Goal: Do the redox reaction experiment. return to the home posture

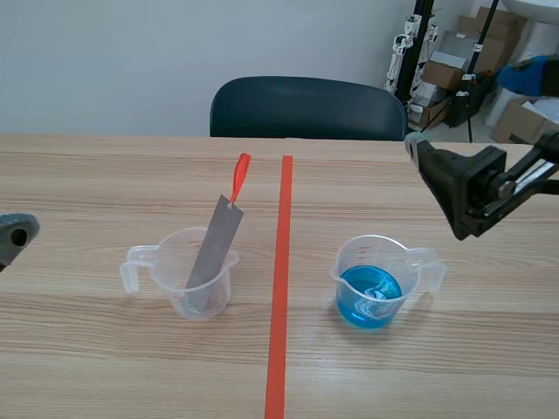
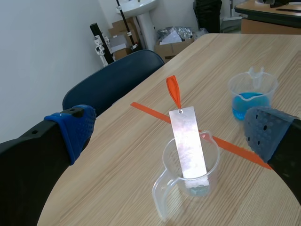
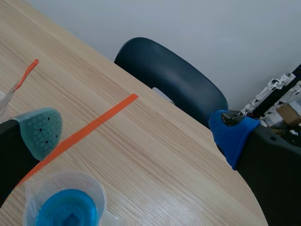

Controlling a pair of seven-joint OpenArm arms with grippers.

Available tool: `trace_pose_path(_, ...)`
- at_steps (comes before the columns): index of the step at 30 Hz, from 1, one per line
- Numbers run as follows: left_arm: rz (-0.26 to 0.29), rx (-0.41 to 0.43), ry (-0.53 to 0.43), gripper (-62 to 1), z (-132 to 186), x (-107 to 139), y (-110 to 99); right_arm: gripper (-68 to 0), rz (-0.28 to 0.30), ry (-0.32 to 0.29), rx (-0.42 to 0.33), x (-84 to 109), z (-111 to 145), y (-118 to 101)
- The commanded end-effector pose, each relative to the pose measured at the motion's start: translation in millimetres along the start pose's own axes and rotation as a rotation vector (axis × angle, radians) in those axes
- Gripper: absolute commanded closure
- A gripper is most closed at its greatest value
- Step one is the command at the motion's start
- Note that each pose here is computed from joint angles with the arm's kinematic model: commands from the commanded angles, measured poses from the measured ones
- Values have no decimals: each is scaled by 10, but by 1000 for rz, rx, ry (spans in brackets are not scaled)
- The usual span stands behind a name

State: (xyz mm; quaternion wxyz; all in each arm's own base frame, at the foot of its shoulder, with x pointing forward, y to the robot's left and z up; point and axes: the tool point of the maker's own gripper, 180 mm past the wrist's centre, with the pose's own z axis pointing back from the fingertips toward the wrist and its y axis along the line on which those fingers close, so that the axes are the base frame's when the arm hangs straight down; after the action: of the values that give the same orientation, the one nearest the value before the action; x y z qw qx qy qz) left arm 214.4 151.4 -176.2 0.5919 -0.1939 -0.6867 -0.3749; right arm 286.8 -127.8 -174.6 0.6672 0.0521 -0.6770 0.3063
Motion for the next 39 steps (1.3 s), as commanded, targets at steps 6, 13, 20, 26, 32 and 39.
trace_pose_path(6, 50, -38, -51, -623, -178, 40, -148, -667, 38, -45, -6, 213, 197, 26)
trace_pose_path(13, 57, -65, -28, -623, -304, -28, -216, -667, 43, -51, -10, 227, 468, 41)
trace_pose_path(20, 15, -56, 6, -623, -346, -79, -163, -667, 38, 48, 17, -3, 627, 157)
trace_pose_path(26, -21, -80, 29, -623, -346, -120, -200, -667, 45, 96, 70, -124, 738, 325)
trace_pose_path(32, -31, -76, 84, -623, -339, -221, -191, -667, 41, 100, 112, -137, 747, 411)
trace_pose_path(39, -29, -73, 87, -623, -331, -236, -183, -667, 17, 96, 205, -144, 717, 646)
